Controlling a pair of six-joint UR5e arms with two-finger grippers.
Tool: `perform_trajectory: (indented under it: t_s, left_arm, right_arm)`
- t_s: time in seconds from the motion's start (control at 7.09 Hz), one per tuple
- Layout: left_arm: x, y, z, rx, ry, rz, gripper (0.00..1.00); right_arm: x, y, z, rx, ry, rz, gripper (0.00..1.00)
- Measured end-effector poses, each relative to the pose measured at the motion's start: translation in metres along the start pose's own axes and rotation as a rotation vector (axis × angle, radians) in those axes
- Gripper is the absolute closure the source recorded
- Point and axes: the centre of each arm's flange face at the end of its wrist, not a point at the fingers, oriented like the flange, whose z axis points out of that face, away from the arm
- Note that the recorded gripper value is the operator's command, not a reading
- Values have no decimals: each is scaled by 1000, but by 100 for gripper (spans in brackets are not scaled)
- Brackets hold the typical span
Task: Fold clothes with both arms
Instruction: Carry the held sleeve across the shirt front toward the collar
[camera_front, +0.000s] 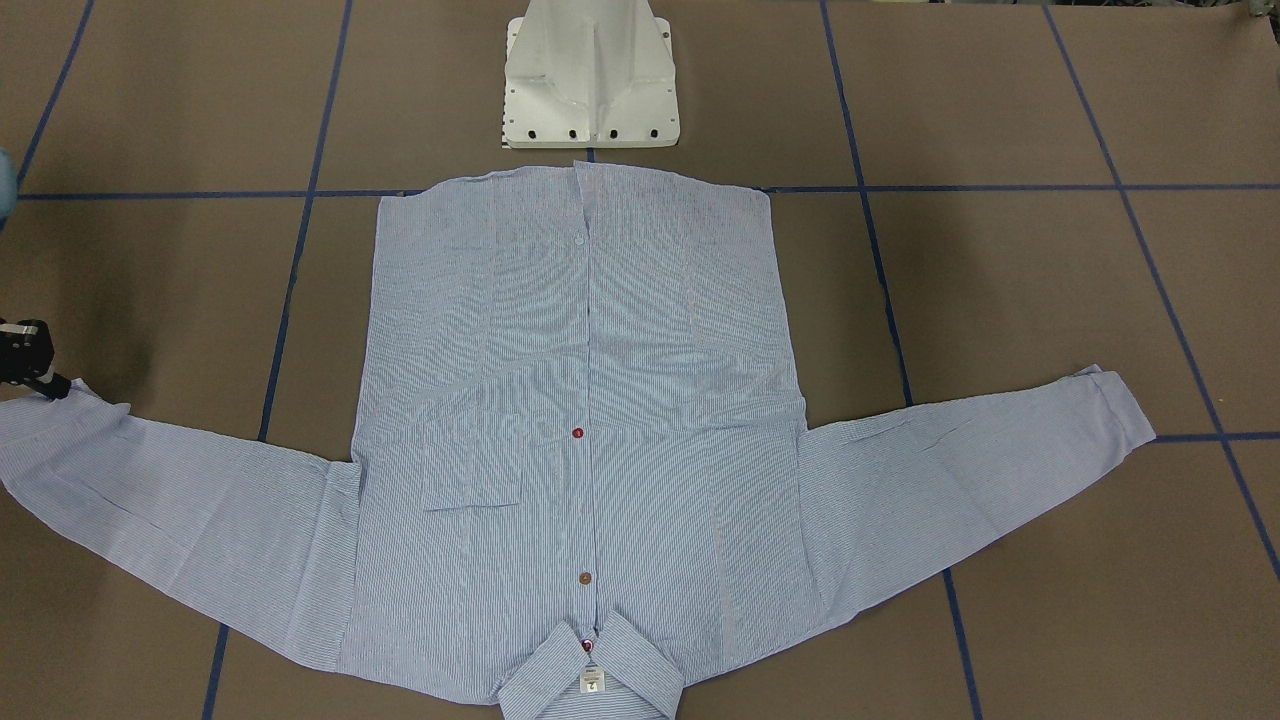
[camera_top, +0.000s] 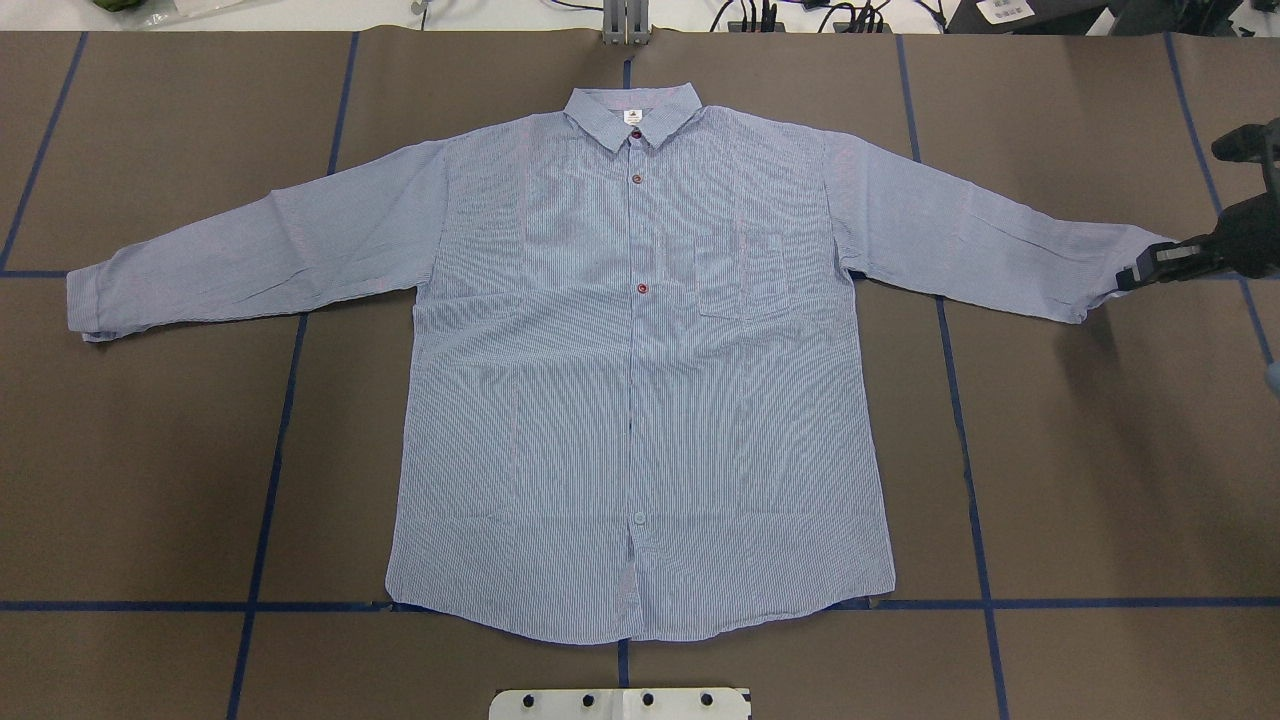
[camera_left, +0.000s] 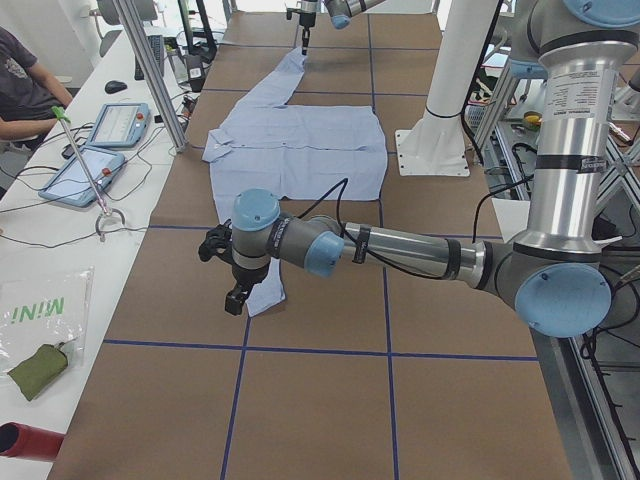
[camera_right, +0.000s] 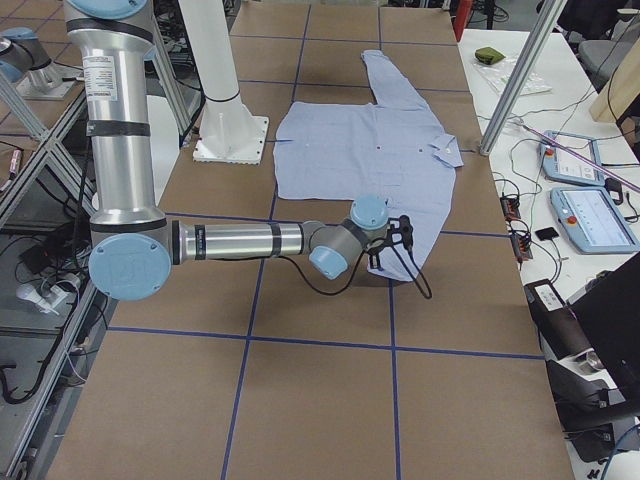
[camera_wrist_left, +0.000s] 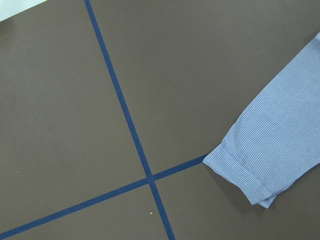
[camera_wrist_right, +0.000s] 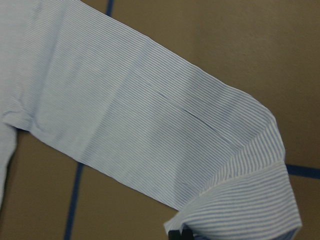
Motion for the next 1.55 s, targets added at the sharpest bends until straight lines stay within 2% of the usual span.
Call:
perform_trajectory:
  t_s: [0.28, 0.42, 0.71, 0.99, 1.27, 1.55]
  left_arm:
    - [-1, 1, 0, 0, -2, 0, 1]
    - [-1, 1, 0, -1, -3, -1, 1]
    - [-2, 4, 1, 4, -3, 3, 1]
    - [-2, 4, 1, 8, -4, 5, 1]
    - [-2, 4, 1, 7, -4, 4, 1]
    - [-3, 5, 2, 6, -5, 3, 1]
  right_arm:
    - [-85, -50, -20, 7, -75, -66, 100]
    - [-138, -81, -21, -13, -104, -91, 100]
    - [-249, -129, -13, -65, -131, -102, 100]
    - [-337, -167, 7, -93, -141, -102, 100]
    - [-415, -197, 40, -81, -117, -135, 100]
    - [-474, -205, 63, -58, -90, -168, 100]
